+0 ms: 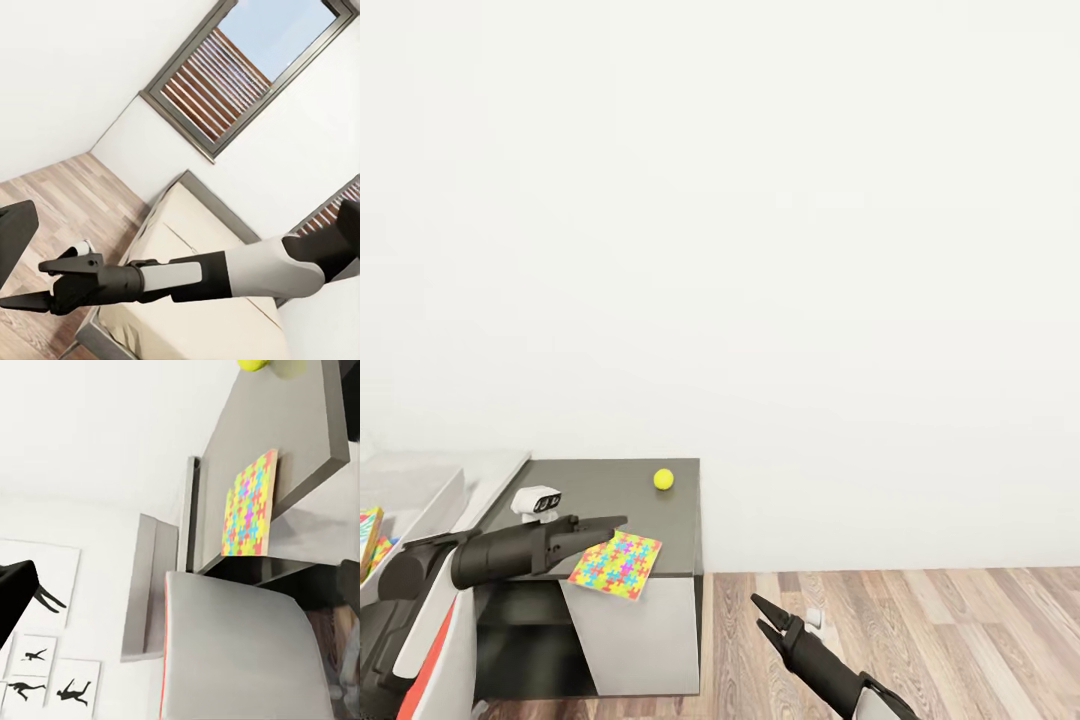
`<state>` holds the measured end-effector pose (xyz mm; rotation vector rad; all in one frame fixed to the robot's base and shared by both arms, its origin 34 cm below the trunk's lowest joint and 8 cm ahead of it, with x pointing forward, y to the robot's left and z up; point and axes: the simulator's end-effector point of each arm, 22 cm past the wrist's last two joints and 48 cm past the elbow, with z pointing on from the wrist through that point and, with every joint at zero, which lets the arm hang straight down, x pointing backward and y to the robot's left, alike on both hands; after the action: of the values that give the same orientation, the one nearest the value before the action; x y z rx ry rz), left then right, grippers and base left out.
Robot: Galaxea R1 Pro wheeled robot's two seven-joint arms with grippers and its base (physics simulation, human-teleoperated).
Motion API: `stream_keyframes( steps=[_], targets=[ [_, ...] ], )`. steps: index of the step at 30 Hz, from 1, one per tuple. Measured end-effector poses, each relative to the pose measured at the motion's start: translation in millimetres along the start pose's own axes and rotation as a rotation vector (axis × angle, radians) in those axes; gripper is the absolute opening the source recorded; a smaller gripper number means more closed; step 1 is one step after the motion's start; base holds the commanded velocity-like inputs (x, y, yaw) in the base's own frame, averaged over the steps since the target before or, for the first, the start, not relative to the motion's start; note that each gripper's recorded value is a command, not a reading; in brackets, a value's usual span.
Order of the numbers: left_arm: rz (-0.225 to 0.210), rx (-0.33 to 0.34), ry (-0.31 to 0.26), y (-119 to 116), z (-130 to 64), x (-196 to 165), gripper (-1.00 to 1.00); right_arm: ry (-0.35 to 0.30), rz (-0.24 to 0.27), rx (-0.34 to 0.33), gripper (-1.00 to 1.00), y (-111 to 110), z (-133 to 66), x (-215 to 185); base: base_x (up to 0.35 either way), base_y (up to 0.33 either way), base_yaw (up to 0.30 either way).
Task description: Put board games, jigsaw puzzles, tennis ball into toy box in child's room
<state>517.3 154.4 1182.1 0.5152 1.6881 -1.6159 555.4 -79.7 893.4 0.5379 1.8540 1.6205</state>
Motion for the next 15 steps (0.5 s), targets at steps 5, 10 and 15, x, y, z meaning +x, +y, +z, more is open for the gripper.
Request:
stream_keyframes(
  steps=[5, 10, 15],
  targets=[
    [0.008, 0.008, 0.004, -5.7, 5.6, -20.5, 1.00, -0.002, -0.020, 0.090, 1.00, -18.8, 3.4, 3.5, 0.000, 0.000, 0.000],
    [0.102, 0.036, 0.001, -23.9, 23.7, -70.4, 1.00, 0.007, -0.008, 0.218, 1.00, -44.0, 7.9, 13.5, 0.000, 0.000, 0.000],
    [0.163, 0.042, 0.040, -34.0, 60.9, -91.8, 1.00, 0.027, 0.017, 0.278, 1.00, -50.9, 22.3, 34.9, 0.000, 0.000, 0.000]
  ],
)
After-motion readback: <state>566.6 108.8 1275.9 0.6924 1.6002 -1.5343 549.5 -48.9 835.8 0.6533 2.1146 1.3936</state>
